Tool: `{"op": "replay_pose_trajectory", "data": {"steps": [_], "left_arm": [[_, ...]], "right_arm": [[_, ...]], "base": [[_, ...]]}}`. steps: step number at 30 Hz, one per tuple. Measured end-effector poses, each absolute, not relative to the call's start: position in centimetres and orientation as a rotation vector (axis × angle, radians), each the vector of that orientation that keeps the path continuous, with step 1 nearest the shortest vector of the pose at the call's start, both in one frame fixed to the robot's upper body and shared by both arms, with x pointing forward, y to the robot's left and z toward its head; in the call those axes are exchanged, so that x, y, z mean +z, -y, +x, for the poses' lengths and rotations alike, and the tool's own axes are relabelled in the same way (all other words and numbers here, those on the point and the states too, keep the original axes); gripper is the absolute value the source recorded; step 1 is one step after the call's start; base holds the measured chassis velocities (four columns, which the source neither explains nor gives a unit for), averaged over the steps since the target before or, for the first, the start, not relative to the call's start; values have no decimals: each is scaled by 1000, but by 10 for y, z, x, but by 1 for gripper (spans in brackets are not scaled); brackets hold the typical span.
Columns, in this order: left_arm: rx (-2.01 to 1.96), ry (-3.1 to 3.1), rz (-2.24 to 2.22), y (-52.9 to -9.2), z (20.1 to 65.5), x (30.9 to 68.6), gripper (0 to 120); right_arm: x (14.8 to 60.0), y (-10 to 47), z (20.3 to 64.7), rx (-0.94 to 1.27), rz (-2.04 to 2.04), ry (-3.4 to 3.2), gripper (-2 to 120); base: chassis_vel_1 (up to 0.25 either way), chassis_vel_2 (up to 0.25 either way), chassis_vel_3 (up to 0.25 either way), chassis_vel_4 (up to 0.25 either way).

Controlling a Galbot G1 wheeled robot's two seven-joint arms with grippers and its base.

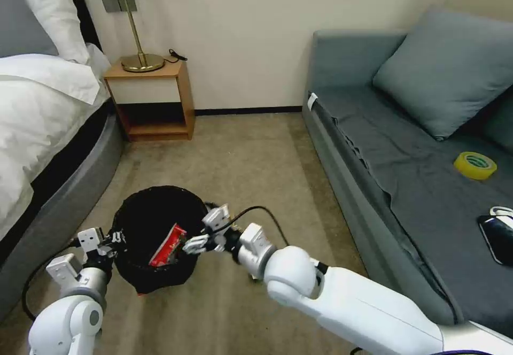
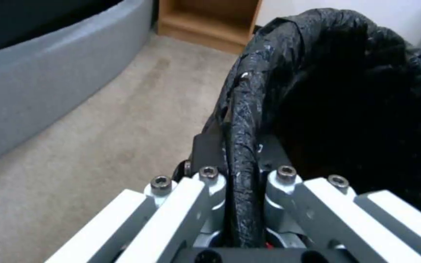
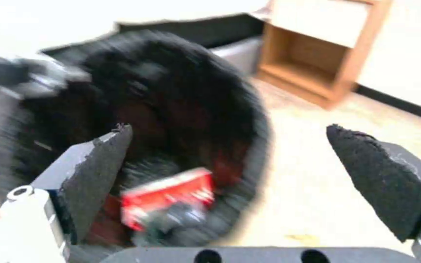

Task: Pick up the trash bin, then pick up the garbage on the floor and place it into the trash bin.

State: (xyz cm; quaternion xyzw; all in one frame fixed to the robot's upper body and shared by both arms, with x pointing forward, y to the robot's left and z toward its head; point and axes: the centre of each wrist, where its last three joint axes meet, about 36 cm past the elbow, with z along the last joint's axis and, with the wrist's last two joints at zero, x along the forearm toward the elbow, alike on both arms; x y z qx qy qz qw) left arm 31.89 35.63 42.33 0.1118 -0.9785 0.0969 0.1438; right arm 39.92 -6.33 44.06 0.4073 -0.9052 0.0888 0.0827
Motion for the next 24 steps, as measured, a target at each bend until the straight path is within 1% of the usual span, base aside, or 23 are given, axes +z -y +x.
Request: {"op": "replay_pose_trajectory", "data": {"steps": [3, 4, 6, 7, 9, 10, 11, 13, 14, 16, 18, 19, 24], "left_arm": [[266, 2826, 331, -357, 319, 424, 5], [256, 2832, 341, -358, 319, 424, 5], [254, 2833, 350, -359, 318, 424, 5], [254, 2833, 350, -359, 318, 424, 5], [253, 2834, 357, -360, 316, 424, 5], [253, 2834, 357, -360, 316, 424, 5], [248, 2838, 362, -361, 315, 425, 5], [235, 2842, 372, -363, 314, 426, 5], [229, 2844, 377, -364, 313, 426, 5], [226, 2845, 380, -365, 313, 426, 5], [213, 2845, 391, -370, 310, 426, 5], [210, 2846, 394, -372, 310, 427, 5], [210, 2845, 402, -375, 308, 427, 5]], "right_arm": [[430, 74, 404, 321, 1146, 2699, 100], [413, 86, 408, 391, 1065, 2676, 100], [392, 95, 409, 459, 992, 2628, 100], [392, 95, 409, 459, 992, 2628, 100], [367, 102, 411, 555, 939, 2587, 100], [367, 102, 411, 555, 939, 2587, 100], [346, 107, 414, 651, 908, 2554, 100], [325, 109, 415, 722, 890, 2516, 100], [307, 108, 414, 763, 883, 2490, 100], [299, 105, 414, 775, 885, 2481, 100], [267, 92, 410, 820, 912, 2434, 100], [259, 89, 408, 839, 931, 2423, 100], [239, 82, 405, 888, 961, 2386, 100]], "base": [[0, 0, 0, 0], [0, 0, 0, 0], [0, 0, 0, 0], [0, 0, 0, 0], [0, 0, 0, 0], [0, 0, 0, 0], [0, 0, 0, 0], [0, 0, 0, 0], [0, 0, 0, 0], [0, 0, 0, 0], [0, 0, 0, 0], [0, 0, 0, 0], [0, 0, 0, 0]]}}
